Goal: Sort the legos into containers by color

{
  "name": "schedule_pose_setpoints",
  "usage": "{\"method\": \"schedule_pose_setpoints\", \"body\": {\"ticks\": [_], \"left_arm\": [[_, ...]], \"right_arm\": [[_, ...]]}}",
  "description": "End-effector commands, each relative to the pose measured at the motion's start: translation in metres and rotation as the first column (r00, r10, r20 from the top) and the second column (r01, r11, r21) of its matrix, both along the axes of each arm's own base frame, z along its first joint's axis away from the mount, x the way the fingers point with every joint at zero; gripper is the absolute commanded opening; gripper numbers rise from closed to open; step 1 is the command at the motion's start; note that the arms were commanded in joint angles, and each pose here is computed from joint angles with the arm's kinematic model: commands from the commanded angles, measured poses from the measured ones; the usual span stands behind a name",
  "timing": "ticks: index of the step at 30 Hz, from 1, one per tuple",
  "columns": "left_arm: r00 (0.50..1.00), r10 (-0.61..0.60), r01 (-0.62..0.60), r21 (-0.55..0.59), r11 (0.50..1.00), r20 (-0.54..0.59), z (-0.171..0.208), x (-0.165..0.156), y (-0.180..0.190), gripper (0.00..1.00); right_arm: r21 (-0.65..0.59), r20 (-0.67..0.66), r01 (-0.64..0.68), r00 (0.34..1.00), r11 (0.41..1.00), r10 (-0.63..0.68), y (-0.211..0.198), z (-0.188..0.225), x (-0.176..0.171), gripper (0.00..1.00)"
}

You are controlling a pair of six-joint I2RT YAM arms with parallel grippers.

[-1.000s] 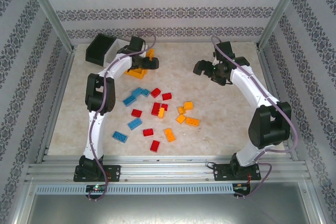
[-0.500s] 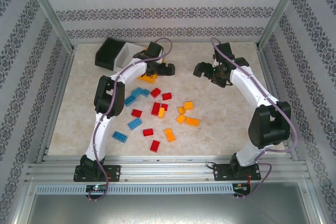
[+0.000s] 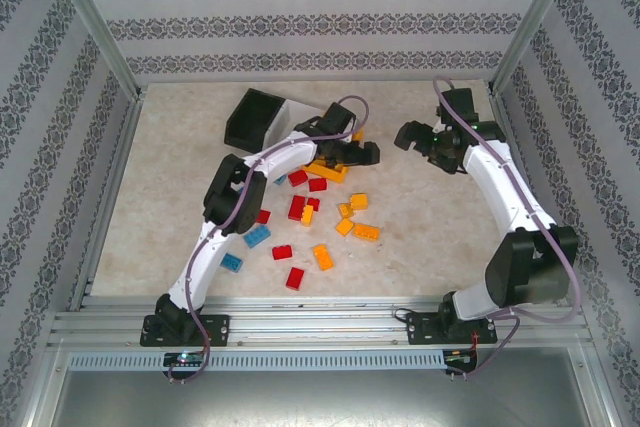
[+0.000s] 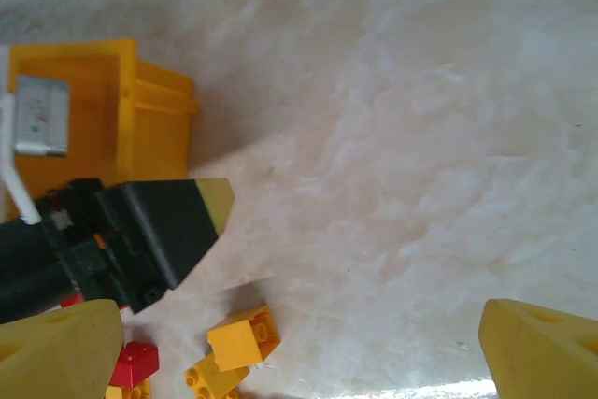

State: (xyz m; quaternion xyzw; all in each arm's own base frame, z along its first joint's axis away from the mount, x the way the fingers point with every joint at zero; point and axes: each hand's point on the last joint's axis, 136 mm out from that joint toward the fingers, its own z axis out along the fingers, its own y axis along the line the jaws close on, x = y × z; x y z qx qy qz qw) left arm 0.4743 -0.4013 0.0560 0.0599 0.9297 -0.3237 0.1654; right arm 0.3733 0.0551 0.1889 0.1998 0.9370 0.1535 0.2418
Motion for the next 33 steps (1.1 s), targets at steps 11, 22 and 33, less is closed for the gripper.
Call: {"method": "schedule_pose_setpoints", "body": {"ticks": [11,22,33], "left_arm": [[0.996,-0.022,0.027,-0.057,0.998,0.084,0.054,0.007,-0.006,1.00],[0.976,-0.037,0.022,0.070,0.997,0.216,0.116,0.003,0.051,1.00],[0.985,0.030,-0.065,0.213,0.975,0.168,0.118,-0.052,0.163,1.00]], "right_arm": [[0.002,-0.016,-0.007,1.000,1.000,0.007,-0.002,0.008,-0.011,0.98],[-0.001,-0.115,-0.092,0.989,0.996,0.091,0.028,-0.004,-0.037,0.92],[0.035,-0.410,-0.248,0.880,0.968,0.240,0.087,-0.085,-0.129,0.80]]}}
